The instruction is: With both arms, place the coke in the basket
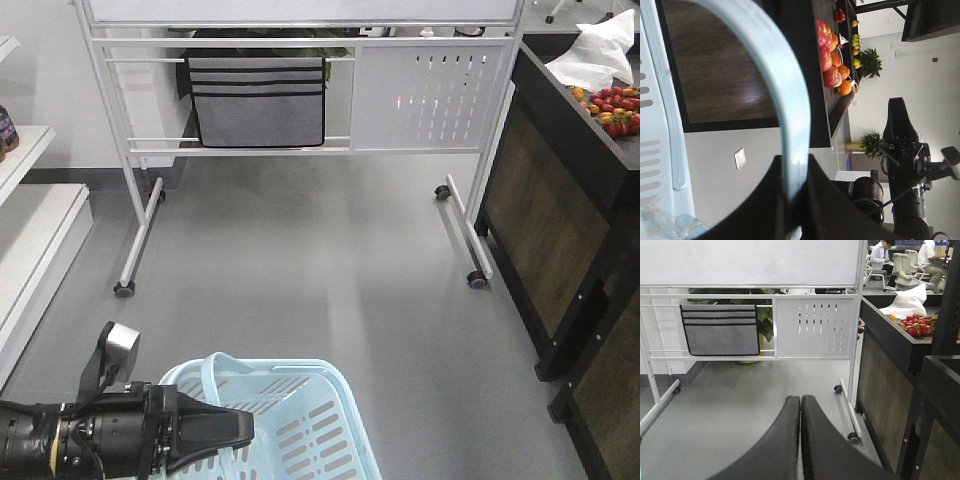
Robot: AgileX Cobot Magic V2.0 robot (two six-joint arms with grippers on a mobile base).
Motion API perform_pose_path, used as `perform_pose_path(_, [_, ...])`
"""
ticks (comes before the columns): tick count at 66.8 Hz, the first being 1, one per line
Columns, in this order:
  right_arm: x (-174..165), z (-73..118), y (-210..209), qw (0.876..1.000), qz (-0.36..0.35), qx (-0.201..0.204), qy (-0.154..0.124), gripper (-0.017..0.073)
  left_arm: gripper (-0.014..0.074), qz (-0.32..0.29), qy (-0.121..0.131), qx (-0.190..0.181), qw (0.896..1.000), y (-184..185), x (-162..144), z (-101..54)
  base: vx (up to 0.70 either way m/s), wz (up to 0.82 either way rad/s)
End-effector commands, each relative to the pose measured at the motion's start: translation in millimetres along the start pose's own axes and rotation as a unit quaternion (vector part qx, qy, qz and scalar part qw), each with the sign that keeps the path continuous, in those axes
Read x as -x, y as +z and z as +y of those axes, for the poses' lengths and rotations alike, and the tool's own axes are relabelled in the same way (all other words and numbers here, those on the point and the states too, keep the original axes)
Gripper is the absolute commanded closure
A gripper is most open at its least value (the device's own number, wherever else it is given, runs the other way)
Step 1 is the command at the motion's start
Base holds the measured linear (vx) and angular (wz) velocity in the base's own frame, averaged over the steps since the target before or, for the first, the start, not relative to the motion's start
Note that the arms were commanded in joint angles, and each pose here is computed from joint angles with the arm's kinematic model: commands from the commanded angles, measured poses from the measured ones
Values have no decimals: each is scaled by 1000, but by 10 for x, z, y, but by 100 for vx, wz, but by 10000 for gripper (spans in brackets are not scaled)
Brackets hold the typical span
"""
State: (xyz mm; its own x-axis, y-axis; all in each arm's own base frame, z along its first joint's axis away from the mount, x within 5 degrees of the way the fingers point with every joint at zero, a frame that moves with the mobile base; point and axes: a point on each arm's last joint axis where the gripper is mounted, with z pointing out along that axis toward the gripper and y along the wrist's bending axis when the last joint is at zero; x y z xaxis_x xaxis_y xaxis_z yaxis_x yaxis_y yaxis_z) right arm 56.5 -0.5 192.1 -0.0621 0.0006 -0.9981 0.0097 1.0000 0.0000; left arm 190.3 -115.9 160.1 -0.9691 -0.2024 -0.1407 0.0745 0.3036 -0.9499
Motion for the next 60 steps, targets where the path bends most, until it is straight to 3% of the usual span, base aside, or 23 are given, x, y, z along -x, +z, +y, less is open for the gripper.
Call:
perform_pose_path(1, [26,1,-5,999,-37,1,-4,568,601,8,14,-131,991,-43,0,-309,13,0])
perform_pose_path(60, [26,1,-5,999,-37,1,-4,568,601,8,14,-131,991,-43,0,-309,13,-3])
